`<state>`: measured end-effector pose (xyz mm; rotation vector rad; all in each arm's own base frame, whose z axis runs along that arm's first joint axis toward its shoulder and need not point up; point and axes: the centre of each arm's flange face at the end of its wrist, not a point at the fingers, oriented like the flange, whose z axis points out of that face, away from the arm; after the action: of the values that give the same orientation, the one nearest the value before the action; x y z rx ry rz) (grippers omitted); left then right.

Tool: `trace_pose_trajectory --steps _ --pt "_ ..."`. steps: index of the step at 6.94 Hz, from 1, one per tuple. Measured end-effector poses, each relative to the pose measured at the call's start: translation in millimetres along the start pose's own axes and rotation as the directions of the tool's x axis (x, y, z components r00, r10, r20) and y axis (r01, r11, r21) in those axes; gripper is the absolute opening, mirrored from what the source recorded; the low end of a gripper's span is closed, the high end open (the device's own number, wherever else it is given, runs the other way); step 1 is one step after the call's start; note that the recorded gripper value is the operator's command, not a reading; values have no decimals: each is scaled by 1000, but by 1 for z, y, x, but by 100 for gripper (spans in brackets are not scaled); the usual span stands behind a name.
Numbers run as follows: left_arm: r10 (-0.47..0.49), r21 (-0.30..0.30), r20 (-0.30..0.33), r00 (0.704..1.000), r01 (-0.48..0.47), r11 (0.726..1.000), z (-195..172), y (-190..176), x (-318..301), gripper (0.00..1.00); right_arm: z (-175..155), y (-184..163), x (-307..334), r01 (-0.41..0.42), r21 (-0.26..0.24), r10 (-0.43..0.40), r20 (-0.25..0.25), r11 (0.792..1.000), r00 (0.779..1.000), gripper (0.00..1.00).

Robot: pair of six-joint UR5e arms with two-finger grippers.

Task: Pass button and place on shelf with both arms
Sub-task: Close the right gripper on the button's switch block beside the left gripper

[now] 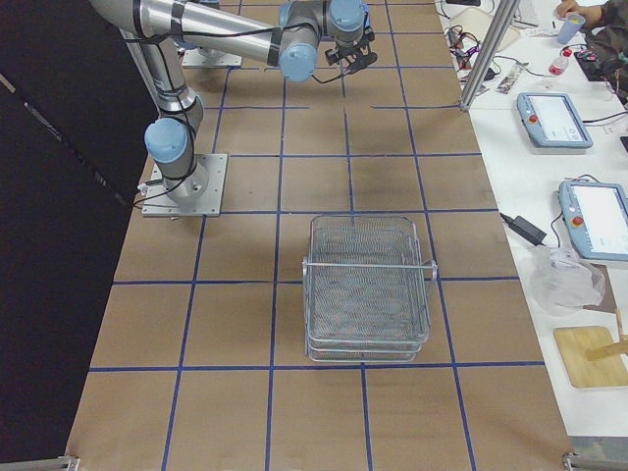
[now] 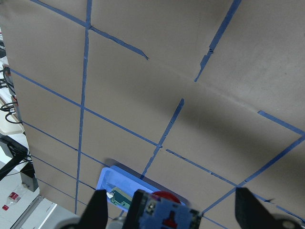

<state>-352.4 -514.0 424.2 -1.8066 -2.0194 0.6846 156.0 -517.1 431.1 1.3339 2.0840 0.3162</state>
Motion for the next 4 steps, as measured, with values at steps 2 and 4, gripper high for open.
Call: trace_pose_trajectory --steps 2,4 --pt "-1 -2 -2 1000 1 1000 1 1 0 0 2 1 0 -2 -22 2 7 1000 1000 71" --pt "0 -3 2 1000 0 1000 -1 0 0 0 4 -1 0 -7 -26 7 4 1000 1000 19"
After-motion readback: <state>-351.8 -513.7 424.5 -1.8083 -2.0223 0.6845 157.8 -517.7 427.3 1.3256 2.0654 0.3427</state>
